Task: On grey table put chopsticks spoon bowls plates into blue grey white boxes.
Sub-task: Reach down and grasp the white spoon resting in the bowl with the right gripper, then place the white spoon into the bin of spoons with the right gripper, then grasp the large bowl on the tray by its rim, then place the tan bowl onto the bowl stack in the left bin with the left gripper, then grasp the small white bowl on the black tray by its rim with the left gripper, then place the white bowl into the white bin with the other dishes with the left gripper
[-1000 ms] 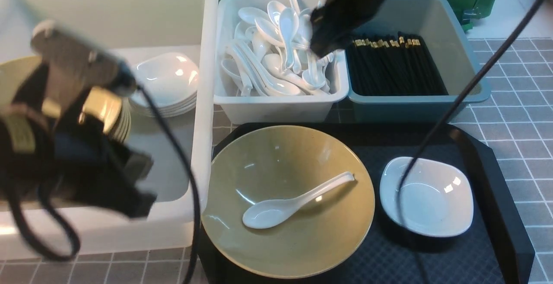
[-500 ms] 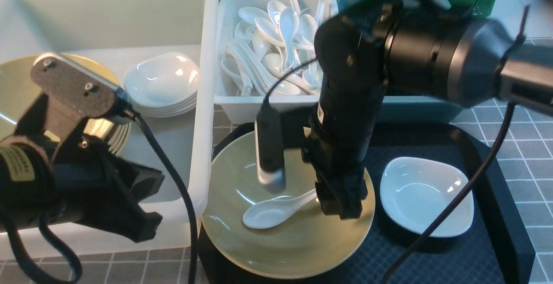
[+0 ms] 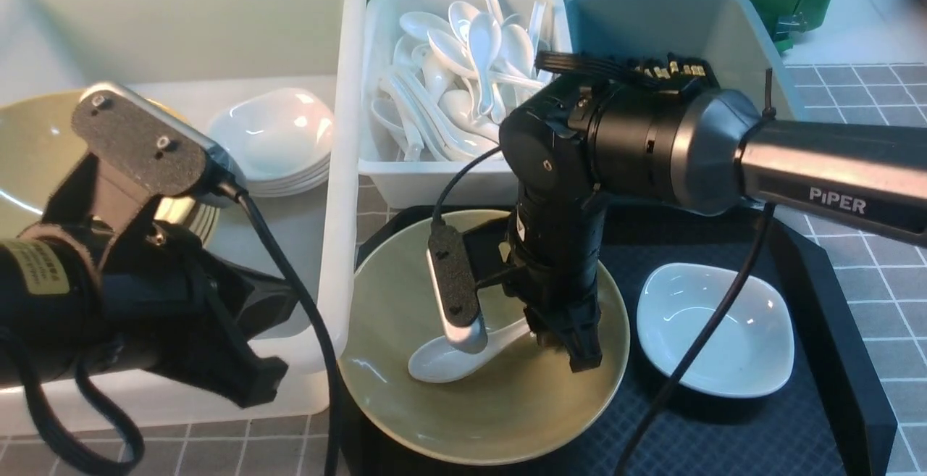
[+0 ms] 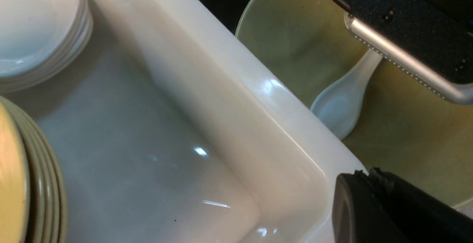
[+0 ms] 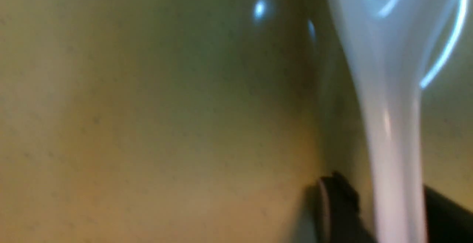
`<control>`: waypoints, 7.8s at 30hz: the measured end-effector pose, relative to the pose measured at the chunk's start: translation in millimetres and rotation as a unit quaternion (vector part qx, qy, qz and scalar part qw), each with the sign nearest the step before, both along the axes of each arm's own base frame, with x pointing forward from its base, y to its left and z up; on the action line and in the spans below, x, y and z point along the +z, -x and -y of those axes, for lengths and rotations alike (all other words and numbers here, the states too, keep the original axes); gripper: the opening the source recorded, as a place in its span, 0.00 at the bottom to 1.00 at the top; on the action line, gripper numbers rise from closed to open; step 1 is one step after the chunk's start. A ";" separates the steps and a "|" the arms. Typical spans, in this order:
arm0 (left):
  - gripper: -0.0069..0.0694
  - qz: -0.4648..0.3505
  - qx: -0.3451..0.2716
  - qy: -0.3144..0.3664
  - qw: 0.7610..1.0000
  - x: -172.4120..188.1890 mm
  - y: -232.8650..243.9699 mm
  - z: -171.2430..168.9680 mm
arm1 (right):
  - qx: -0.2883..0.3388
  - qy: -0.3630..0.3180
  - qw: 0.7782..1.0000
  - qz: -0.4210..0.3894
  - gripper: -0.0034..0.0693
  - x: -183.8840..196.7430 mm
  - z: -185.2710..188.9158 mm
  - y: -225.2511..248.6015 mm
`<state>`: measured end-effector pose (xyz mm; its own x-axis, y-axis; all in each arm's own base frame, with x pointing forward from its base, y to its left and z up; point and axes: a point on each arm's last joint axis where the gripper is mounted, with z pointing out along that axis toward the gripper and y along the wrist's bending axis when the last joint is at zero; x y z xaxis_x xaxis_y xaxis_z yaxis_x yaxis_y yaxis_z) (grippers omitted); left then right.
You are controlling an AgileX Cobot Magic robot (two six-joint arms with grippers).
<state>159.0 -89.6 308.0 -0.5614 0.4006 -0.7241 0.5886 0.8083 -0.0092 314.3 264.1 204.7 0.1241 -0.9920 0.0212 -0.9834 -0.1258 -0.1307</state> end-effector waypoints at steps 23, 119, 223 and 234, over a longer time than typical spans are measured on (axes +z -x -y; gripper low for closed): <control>0.08 0.011 0.051 0.092 0.994 49.6 -124.4 -8.1 | -0.376 -0.420 0.780 0.271 0.23 126.3 31.0 -137.8; 0.10 -0.043 0.414 0.109 0.903 111.5 -68.0 -195.7 | -0.294 -0.330 0.895 0.065 0.10 223.3 126.1 153.2; 0.09 0.029 0.156 -0.078 0.984 160.8 -197.7 -8.6 | -0.341 -0.413 0.843 0.043 0.11 193.0 128.4 132.6; 0.09 -0.064 0.224 -0.014 0.972 107.0 -251.5 -102.4 | -0.331 -0.427 0.840 0.055 0.11 175.3 101.0 103.6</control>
<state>410.4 12.8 415.0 -0.7685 0.1139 -0.6296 0.1732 0.9843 -0.0333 210.7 163.1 380.1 -0.4173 -0.5016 -0.7578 -0.7769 0.6295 0.0112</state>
